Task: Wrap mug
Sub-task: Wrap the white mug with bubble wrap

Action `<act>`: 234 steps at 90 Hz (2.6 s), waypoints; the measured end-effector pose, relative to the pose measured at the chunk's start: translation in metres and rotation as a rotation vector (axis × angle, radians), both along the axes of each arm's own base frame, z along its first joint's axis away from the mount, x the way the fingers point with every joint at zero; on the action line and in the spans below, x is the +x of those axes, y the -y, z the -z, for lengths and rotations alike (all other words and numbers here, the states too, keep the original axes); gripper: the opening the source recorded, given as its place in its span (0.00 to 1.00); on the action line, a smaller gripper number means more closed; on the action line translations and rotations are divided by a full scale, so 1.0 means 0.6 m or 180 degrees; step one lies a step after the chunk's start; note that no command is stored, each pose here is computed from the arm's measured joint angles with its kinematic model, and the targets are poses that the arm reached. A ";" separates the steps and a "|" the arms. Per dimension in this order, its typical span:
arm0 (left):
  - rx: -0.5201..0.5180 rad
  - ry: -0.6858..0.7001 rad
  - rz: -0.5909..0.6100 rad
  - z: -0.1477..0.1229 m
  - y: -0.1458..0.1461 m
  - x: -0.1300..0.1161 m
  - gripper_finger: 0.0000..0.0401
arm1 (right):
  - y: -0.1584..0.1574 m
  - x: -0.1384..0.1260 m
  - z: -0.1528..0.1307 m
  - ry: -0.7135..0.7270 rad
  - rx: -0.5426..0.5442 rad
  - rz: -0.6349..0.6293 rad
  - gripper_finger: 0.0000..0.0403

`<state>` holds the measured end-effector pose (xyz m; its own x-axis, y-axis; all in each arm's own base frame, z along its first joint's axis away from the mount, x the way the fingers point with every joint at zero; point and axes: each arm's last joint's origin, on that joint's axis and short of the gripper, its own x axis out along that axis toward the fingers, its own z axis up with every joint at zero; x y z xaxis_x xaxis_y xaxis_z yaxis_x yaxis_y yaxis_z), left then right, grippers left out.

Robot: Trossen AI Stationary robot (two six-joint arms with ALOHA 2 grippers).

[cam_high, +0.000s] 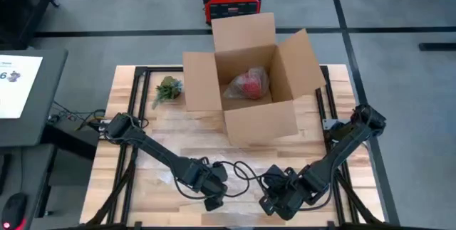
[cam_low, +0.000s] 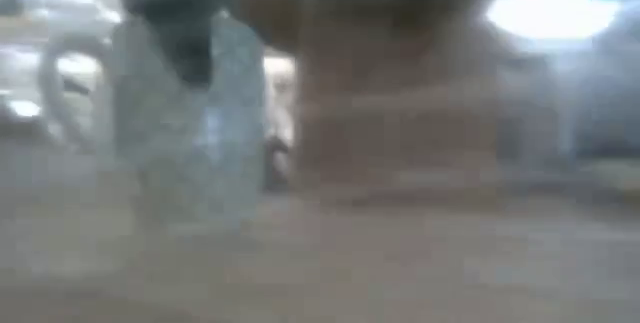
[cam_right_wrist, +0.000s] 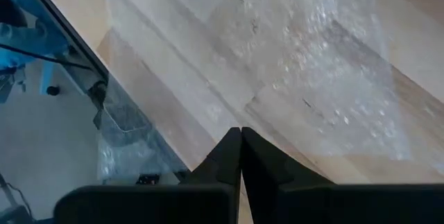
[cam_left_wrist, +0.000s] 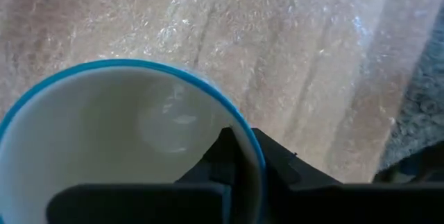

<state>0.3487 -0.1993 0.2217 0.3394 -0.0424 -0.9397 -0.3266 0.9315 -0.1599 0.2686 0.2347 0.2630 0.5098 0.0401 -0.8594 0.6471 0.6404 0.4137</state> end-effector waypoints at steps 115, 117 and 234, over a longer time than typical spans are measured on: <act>-0.0195 0.0410 -0.0199 -0.058 -0.024 0.000 0.38 | 0.000 0.000 0.000 -0.0002 -0.0039 -0.0058 0.00; -0.0205 0.0428 -0.0200 -0.062 -0.025 -0.002 0.38 | 0.000 0.000 0.000 -0.0002 -0.0040 -0.0061 0.00; 0.0026 -0.0083 -0.2026 -0.202 -0.121 -0.223 0.37 | 0.023 -0.001 0.007 -0.0360 -0.0389 -0.0550 0.41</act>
